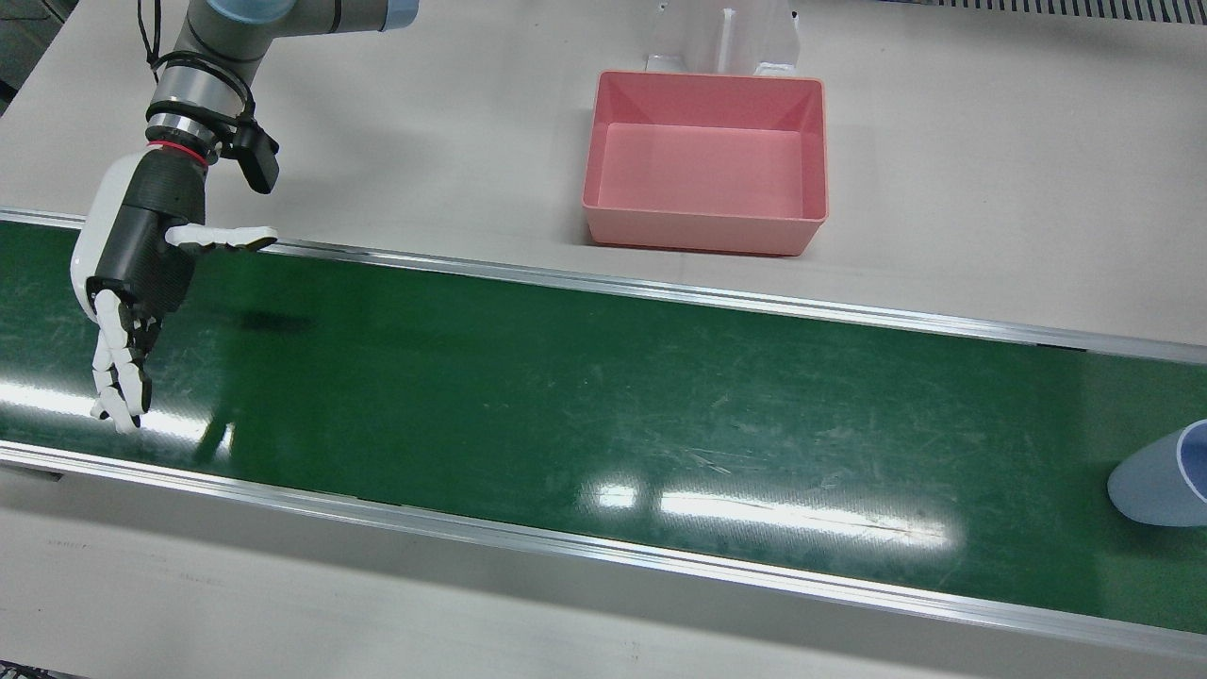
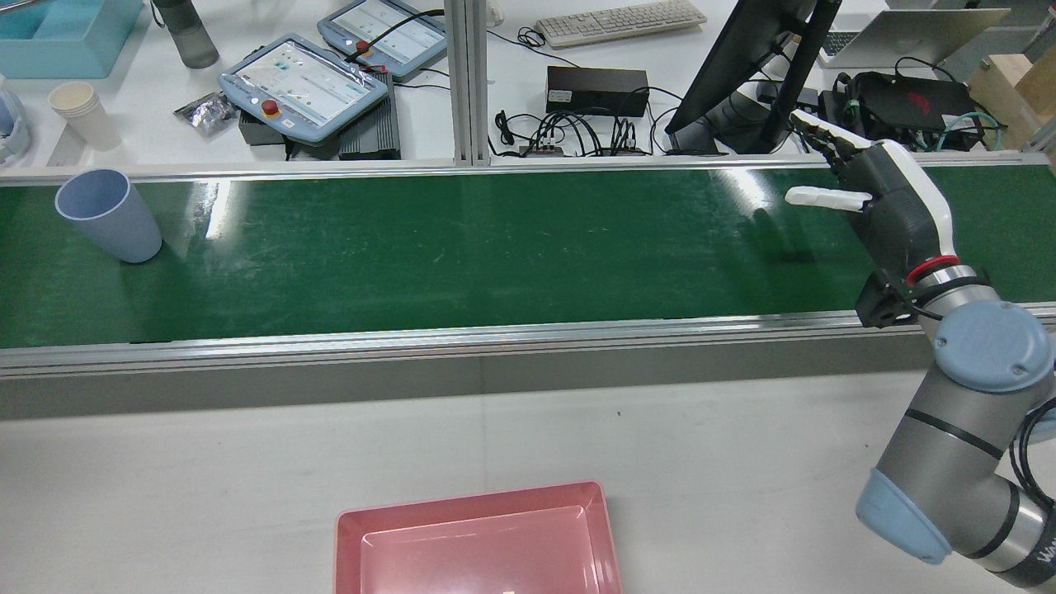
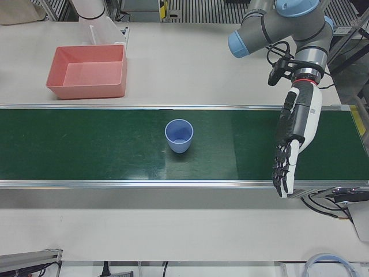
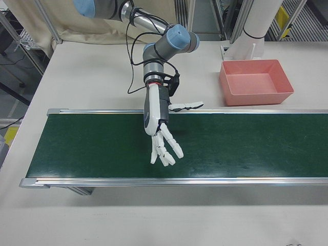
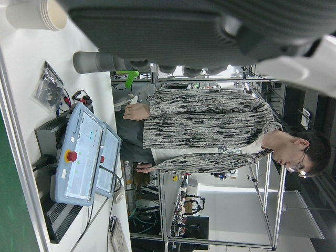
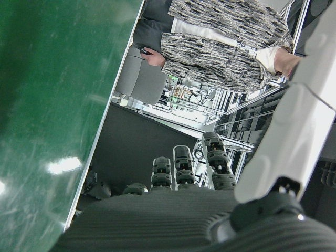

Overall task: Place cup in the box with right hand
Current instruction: 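Move the right hand over the green belt, fingers open, then hold the open right hand in the cup's path on the belt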

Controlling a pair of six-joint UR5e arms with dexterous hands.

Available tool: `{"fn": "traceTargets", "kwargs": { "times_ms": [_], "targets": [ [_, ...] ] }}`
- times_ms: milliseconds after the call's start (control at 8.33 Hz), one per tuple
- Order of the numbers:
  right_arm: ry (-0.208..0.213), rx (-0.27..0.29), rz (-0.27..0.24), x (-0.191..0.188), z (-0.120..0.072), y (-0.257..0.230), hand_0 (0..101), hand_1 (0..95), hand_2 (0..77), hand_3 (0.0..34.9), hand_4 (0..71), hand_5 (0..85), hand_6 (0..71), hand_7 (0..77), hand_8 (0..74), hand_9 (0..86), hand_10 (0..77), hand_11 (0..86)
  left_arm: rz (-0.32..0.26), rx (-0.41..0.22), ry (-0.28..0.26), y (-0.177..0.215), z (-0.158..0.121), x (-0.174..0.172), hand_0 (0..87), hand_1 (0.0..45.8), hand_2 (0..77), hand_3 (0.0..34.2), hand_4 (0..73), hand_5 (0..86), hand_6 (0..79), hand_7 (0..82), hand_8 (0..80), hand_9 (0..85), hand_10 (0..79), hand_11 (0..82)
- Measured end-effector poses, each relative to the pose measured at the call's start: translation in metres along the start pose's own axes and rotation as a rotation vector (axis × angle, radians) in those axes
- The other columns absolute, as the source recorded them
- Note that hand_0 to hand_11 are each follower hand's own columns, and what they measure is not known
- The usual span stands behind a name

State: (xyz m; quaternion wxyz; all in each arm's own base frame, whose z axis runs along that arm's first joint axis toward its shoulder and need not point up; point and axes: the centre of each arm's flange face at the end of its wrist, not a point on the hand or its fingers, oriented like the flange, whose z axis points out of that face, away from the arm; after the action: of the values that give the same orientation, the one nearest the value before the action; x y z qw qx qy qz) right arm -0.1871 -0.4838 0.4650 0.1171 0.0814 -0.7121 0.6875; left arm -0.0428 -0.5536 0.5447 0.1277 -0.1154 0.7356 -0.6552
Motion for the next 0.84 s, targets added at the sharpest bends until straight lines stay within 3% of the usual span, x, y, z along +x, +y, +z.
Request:
{"fn": "traceTargets", "kwargs": {
  "times_ms": [240, 360, 840],
  "targets": [
    [-0.002, 0.015, -0.014, 0.004, 0.007, -0.008, 47, 10.9, 0.5, 0.0, 0.0, 3.8, 6.5, 20.2, 3.8, 13.1, 0.0, 0.5, 0.000, 0.000, 0.001, 0.000, 0.000, 0.000, 0.0, 0.5, 1.1, 0.0, 1.1, 0.0, 0.5, 0.5, 0.0, 0.0, 0.0, 0.0],
    [-0.001, 0.009, -0.012, 0.006, 0.011, -0.005, 47, 10.9, 1.1, 0.0, 0.0, 3.8, 4.4, 21.8, 7.6, 14.7, 0.0, 0.5, 0.000, -0.001, 0.001, 0.000, 0.000, 0.000, 0.0, 0.5, 1.1, 0.0, 1.1, 0.0, 0.5, 0.5, 0.0, 0.0, 0.0, 0.0],
    [0.004, -0.060, -0.011, 0.021, 0.027, 0.043, 47, 10.9, 1.1, 0.0, 0.0, 3.8, 6.0, 24.5, 7.1, 13.6, 0.0, 0.5, 0.000, 0.000, 0.001, 0.000, 0.000, 0.001, 0.0, 0.5, 1.1, 0.0, 1.1, 0.5, 0.5, 0.5, 0.0, 0.0, 0.0, 0.0]
  ]
}}
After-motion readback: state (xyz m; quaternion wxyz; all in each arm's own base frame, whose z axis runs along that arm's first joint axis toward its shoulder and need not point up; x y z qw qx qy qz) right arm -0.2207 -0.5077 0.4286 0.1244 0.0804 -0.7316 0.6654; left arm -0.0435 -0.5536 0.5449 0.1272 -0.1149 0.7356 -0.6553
